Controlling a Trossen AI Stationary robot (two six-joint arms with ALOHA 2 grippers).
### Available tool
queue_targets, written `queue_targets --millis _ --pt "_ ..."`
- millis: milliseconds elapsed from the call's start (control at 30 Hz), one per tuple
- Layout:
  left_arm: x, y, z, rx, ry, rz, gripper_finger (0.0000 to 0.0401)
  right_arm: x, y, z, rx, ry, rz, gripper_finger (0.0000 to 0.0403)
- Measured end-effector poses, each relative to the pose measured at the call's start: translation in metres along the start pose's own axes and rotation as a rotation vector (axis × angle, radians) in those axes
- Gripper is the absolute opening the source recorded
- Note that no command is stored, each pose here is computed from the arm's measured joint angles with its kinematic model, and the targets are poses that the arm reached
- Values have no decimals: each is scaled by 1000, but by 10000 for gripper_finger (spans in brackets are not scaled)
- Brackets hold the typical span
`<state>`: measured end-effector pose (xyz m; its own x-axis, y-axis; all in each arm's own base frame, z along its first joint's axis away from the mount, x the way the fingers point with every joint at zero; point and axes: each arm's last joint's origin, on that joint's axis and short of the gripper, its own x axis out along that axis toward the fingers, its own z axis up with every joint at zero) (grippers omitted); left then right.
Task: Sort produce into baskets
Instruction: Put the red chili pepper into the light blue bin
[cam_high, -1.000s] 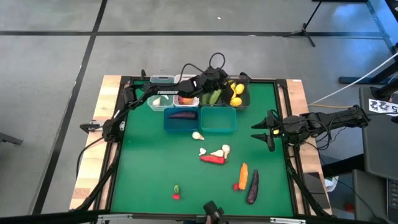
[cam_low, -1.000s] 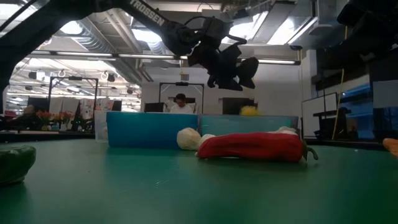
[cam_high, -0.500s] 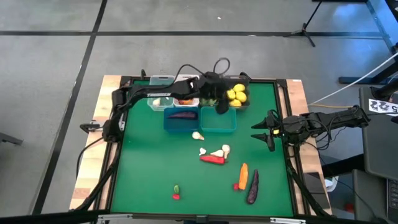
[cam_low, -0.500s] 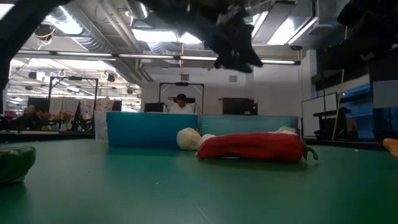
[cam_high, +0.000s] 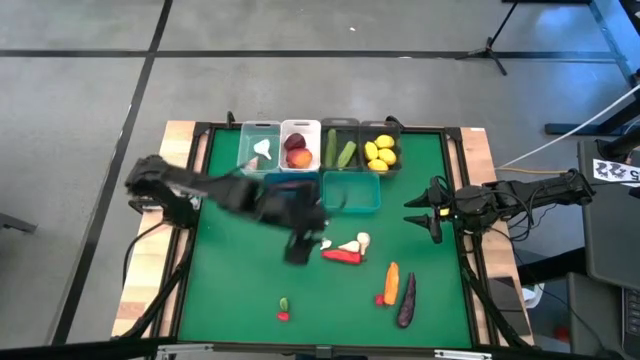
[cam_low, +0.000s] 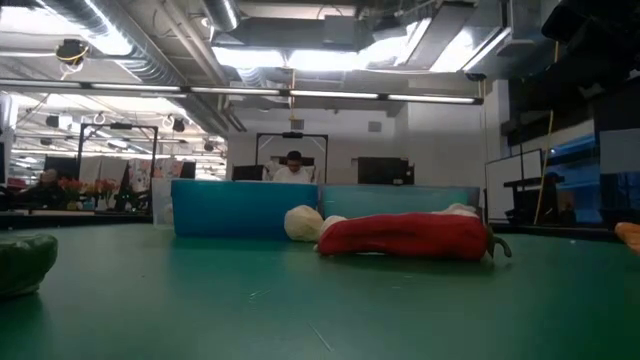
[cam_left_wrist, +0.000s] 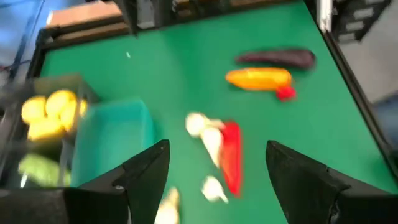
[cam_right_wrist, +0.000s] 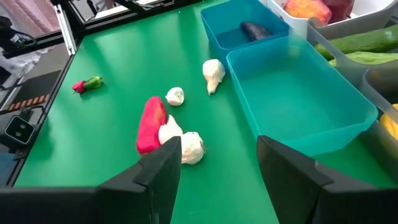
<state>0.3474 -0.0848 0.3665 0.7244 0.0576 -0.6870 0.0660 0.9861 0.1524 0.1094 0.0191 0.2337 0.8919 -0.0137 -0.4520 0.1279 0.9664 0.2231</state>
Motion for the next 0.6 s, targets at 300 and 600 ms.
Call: queue_targets --millis 300,600 --pt "-28 -114 -41 -100 -5 118 261 0 0 1 -1 -10 -5 209" --pt "3 -156 -112 -165 -158 333 261 0 1 3 3 -30 3 209"
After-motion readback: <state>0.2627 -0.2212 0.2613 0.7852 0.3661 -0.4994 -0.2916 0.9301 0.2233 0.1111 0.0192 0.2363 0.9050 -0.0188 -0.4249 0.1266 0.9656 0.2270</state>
